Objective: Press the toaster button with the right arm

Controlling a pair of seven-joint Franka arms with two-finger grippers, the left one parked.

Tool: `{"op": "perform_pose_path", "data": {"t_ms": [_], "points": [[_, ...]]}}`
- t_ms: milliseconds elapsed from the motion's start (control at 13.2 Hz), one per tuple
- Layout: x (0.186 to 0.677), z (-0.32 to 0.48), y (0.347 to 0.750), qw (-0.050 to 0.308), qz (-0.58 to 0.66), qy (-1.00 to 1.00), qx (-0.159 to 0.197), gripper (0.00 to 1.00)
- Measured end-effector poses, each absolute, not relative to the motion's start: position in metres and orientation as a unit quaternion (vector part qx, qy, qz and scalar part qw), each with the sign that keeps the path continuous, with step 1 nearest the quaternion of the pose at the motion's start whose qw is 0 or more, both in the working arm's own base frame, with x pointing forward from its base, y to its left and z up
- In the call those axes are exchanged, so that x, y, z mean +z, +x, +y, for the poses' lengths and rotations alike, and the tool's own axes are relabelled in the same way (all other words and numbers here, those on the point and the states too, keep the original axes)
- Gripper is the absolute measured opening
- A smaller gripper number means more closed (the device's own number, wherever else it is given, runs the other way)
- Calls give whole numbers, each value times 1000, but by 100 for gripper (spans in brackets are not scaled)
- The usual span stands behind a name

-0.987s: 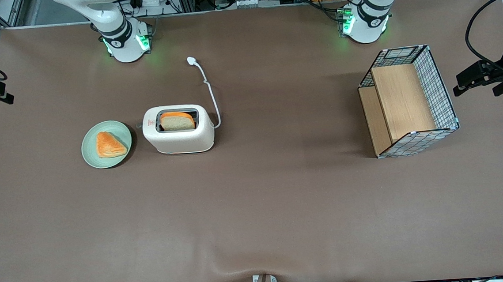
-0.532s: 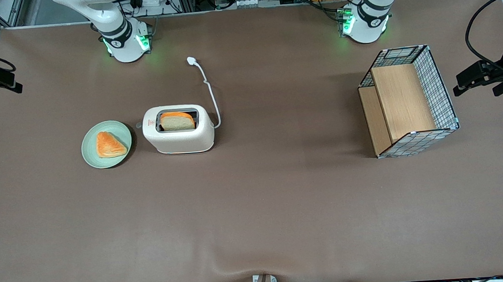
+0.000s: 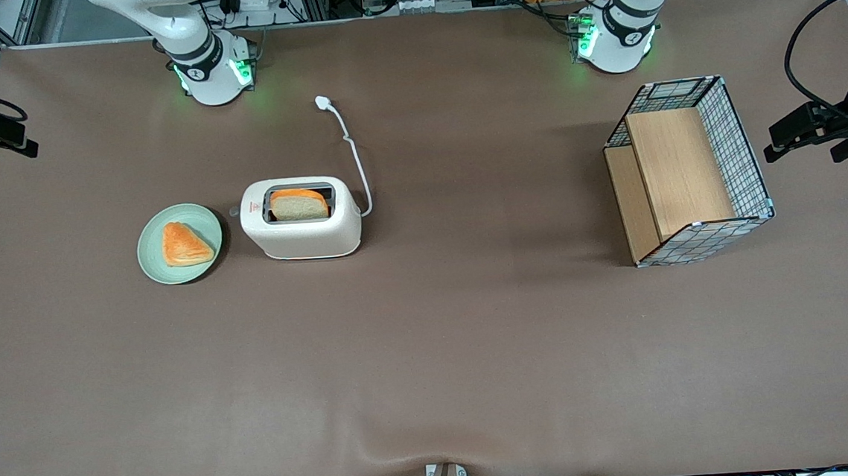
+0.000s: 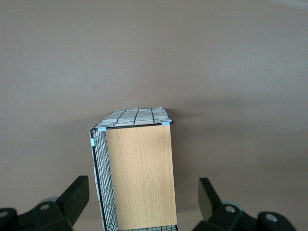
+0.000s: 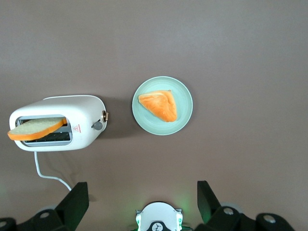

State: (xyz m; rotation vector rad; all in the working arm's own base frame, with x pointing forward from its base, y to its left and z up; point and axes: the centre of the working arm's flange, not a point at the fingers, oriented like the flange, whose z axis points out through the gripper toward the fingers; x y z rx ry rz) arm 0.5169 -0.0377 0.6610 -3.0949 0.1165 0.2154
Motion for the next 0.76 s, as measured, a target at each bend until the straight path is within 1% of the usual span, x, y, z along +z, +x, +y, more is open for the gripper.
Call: {"op": "perform_pose_path", "data": {"t_ms": [152, 759], "points": [[662, -38, 519, 18, 43, -997, 62, 100], [662, -38, 519, 18, 44, -997, 61, 100]]}}
